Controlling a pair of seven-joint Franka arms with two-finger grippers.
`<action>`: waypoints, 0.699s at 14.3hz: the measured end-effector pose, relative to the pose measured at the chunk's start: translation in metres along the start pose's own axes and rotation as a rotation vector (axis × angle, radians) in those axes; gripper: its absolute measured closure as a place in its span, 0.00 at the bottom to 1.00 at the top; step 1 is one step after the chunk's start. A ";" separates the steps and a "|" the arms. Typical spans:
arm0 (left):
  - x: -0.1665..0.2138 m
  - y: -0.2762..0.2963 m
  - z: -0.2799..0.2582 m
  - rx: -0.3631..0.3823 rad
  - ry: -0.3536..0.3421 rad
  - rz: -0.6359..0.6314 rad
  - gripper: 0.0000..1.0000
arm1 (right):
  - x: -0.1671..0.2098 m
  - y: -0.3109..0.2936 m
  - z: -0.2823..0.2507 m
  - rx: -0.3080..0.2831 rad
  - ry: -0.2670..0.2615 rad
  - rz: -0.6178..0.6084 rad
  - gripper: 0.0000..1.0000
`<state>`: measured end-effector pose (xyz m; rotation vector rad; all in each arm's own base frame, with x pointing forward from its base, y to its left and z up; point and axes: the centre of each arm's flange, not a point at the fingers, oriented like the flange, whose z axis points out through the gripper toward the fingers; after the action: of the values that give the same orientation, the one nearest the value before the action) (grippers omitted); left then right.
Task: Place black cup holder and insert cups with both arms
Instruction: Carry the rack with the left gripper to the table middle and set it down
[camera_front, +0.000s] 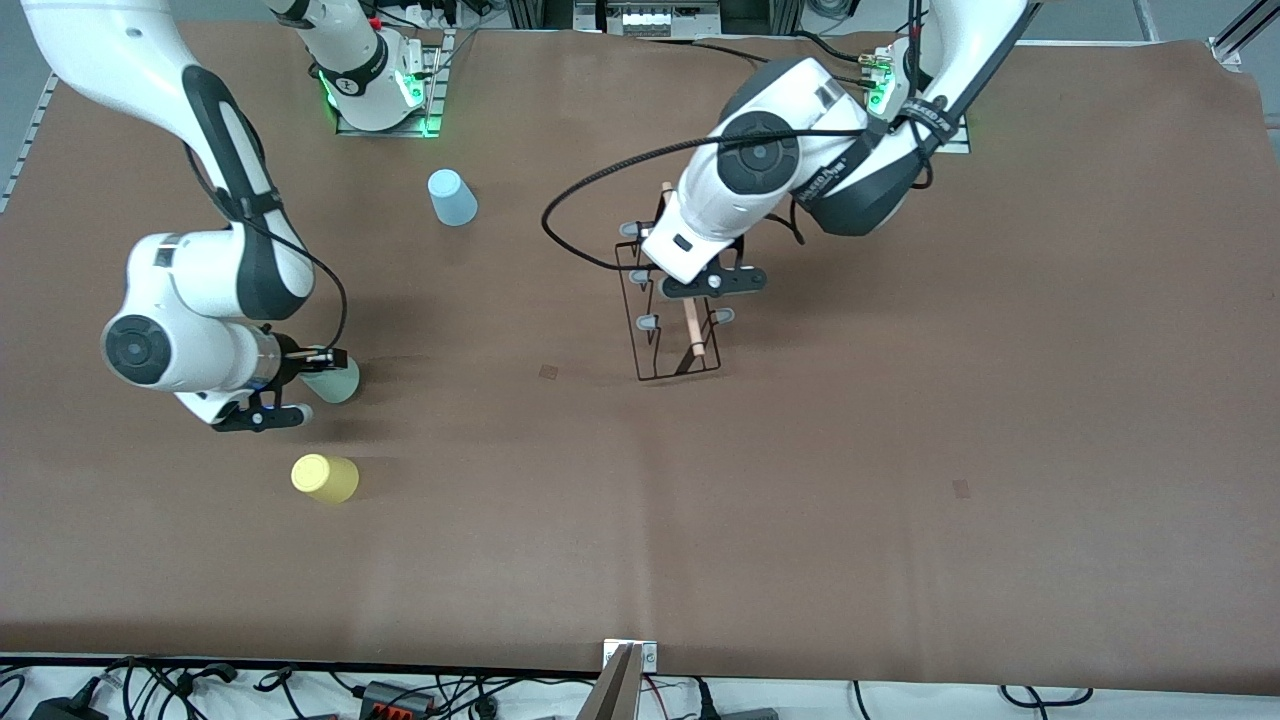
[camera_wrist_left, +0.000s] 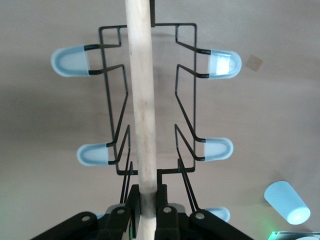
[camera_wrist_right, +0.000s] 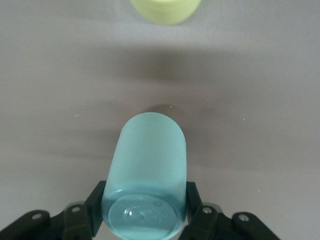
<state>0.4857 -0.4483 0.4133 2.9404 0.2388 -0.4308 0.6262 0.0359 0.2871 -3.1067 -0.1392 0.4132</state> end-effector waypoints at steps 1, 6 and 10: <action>-0.005 0.006 0.004 -0.002 0.004 0.007 0.84 | 0.000 -0.004 -0.023 -0.001 -0.001 -0.007 0.33; -0.021 0.035 0.036 0.004 0.058 0.026 0.84 | 0.001 -0.012 -0.071 -0.003 0.007 -0.018 0.33; -0.018 0.050 0.080 0.003 0.078 0.057 0.84 | 0.003 -0.011 -0.064 -0.003 -0.005 -0.017 0.33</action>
<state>0.4563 -0.5139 0.3498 2.9622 0.1631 -0.3099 0.6446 0.0479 0.3481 -3.1054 -0.1667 0.4212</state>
